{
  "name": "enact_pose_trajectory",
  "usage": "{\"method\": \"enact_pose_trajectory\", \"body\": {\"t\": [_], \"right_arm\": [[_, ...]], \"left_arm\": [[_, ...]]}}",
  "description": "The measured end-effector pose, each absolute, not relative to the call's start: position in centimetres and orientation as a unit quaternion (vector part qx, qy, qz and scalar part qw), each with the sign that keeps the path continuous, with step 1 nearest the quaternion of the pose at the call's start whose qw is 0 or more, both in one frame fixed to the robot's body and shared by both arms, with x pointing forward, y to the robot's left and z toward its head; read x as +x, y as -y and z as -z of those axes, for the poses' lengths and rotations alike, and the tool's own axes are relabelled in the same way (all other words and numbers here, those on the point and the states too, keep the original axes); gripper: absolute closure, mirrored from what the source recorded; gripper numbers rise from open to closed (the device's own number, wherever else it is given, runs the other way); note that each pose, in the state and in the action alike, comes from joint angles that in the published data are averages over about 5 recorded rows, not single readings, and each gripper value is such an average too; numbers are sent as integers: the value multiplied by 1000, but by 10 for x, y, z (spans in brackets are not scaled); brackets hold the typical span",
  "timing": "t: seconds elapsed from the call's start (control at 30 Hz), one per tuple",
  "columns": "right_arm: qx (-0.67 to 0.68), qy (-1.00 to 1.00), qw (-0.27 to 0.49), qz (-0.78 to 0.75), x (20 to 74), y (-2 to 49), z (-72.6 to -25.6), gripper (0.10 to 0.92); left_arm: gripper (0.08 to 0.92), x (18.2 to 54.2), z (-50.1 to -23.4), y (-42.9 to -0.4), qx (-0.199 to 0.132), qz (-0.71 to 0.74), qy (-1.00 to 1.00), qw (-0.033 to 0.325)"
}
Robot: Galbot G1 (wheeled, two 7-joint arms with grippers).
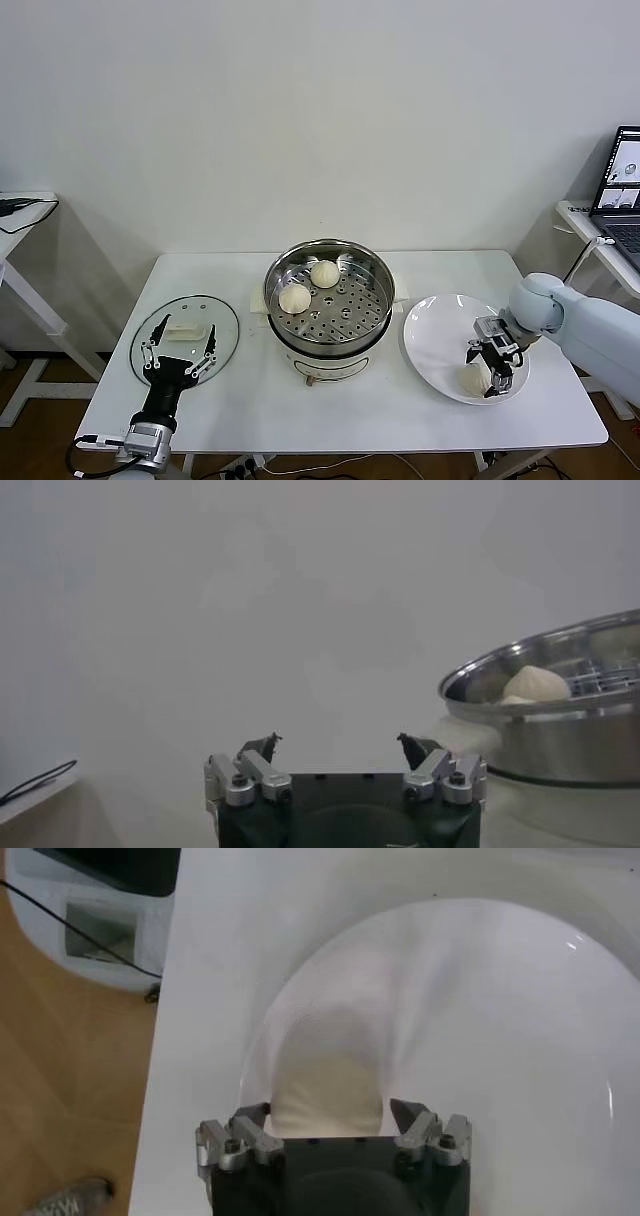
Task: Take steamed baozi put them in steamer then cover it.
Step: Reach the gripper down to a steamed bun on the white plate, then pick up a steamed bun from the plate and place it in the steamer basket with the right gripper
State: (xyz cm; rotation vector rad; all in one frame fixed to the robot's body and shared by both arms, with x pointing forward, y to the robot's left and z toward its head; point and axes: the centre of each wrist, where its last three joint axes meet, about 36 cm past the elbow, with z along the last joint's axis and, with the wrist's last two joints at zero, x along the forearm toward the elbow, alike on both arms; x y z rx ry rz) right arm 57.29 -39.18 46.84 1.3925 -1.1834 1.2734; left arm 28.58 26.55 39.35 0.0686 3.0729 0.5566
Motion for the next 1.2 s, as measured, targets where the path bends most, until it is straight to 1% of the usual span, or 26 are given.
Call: {"method": "enact_pose_trajectory", "body": {"t": [0.13,0.2,0.43,0.6,0.73,0.9,1.03,1.2], "right_arm": [[560,479,441,-512,574,393,-469,338],[560,481,440,-512,574,393,-470,349],[557,490,436,-509,575,397,-480,353],[553,504,428,-507,579,401,-500,352],[545,521,410,-513,590,402,-533,352],[538,531,367,-543,608,393,-591,352],[536,520,314,-586,619,374,-643,352],[540,475,231,-655,626,336,-698,339]], "left_arm": [[177,286,-392,-266,22,-178,-984,8],[177,286,-392,-266,22,-178,-984,8],[177,287,-392,-266,21,-178,-984,9],[177,287,-393,-265,22,-178,-984,10],[177,287,-395,-263,24,-177,-984,12],[177,287,-397,-262,27,-178,-983,14],[177,287,-398,-262,27,-180,-983,15],[177,287,-401,-263,26,-182,-983,16]]}}
